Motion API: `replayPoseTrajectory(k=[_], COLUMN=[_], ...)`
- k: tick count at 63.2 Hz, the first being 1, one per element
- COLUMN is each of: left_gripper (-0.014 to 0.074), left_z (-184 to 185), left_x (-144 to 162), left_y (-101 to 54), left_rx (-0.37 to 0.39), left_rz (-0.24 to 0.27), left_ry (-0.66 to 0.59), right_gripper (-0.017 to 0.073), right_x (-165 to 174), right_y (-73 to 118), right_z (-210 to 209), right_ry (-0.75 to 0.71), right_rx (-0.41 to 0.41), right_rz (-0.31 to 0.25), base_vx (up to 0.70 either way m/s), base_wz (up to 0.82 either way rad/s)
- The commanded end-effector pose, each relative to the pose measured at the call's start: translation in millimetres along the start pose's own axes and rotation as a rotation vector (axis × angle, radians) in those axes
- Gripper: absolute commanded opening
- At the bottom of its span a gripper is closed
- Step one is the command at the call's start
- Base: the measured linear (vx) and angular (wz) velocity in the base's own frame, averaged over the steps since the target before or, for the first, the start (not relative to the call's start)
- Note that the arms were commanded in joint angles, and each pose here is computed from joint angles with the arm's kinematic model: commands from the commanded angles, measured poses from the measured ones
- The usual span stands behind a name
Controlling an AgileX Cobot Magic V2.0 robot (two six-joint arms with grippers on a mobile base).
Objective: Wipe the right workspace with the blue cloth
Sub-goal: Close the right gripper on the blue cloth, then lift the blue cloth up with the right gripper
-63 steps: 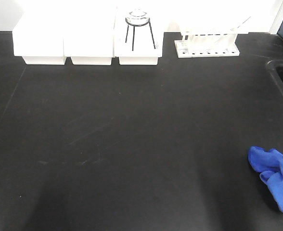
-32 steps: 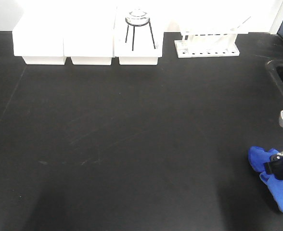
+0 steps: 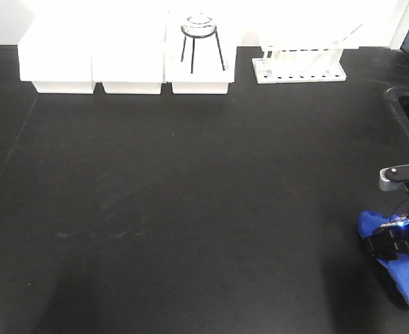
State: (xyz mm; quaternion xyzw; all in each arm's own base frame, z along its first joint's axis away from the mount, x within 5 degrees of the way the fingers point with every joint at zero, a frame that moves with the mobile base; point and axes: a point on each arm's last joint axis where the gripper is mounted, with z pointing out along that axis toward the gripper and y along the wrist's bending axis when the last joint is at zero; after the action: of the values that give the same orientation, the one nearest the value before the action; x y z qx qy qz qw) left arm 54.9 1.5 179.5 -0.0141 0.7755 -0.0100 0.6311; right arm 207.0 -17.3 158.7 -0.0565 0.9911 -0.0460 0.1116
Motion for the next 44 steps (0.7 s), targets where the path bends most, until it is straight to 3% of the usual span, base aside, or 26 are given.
replayPoseTrajectory(k=[1, 13, 24, 44], left_gripper=[-0.0006, -0.0006, -0.0006, -0.0006], left_z=[1.5, 1.5, 1.5, 1.5], left_x=[2.2, 2.2, 2.2, 2.2], left_y=[-1.2, -1.2, -1.2, -1.2], left_rx=[0.018, 0.018, 0.018, 0.018], left_rz=[-0.006, -0.006, -0.006, -0.006], left_ry=[-0.062, -0.062, -0.062, -0.062], right_gripper=[0.0437, -0.0016, -0.0008, -0.0008], right_x=[-9.6, -9.5, -7.4, 29.3], right_y=[-2.8, -3.2, -3.6, -1.0], right_z=[-3.0, -8.2, -34.2, -134.3], right_ry=[-0.053, -0.065, -0.173, -0.656], right_rx=[0.014, 0.017, 0.026, 0.062], right_rz=[-0.005, 0.020, 0.041, 0.103], base_vx=[0.00, 0.00, 0.00, 0.00], base_wz=[0.00, 0.00, 0.00, 0.00])
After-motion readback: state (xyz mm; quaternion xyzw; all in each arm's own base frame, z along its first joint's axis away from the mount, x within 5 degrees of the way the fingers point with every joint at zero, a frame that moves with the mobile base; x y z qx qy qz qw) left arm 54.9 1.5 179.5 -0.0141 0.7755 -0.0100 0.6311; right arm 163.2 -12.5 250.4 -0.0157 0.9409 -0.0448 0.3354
